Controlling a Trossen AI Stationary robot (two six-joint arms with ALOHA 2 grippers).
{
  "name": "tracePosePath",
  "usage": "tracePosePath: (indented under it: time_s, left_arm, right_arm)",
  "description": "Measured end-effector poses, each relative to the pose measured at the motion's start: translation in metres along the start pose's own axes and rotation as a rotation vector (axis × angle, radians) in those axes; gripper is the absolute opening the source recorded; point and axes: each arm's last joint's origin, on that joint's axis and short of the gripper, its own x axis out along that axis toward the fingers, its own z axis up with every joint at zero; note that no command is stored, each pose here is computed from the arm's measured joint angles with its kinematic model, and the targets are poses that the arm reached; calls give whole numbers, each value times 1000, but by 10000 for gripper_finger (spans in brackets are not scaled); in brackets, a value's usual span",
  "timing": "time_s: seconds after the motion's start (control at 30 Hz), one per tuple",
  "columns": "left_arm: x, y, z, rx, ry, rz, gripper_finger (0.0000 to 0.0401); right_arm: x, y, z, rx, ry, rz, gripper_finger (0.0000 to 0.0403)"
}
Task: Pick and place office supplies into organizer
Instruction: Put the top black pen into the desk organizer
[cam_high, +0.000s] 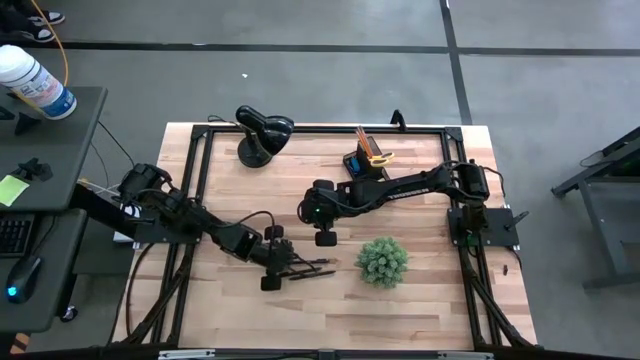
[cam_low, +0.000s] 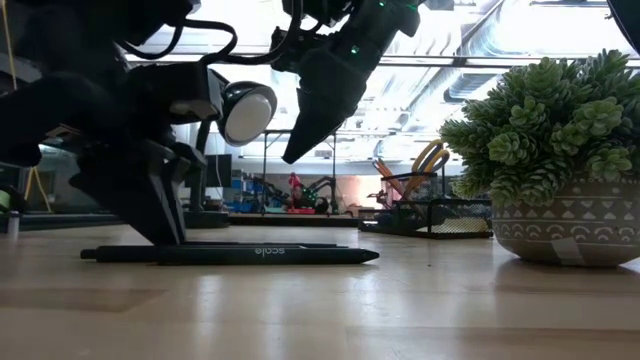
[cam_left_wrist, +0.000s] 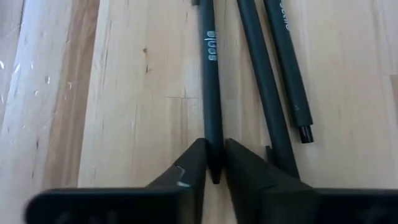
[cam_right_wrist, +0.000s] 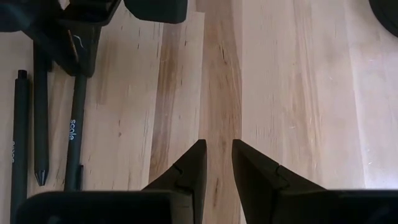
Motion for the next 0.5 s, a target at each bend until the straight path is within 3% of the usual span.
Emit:
tracePosePath:
  time_s: [0.1, 0.5]
  left_arm:
    - [0, 0, 0, 1, -2, 1, 11]
    - [0, 0, 0, 1, -10, 23, 8]
  right_arm:
    - [0, 0, 0, 0, 0, 0, 73]
    - [-9, -1, 0, -1, 12, -3, 73]
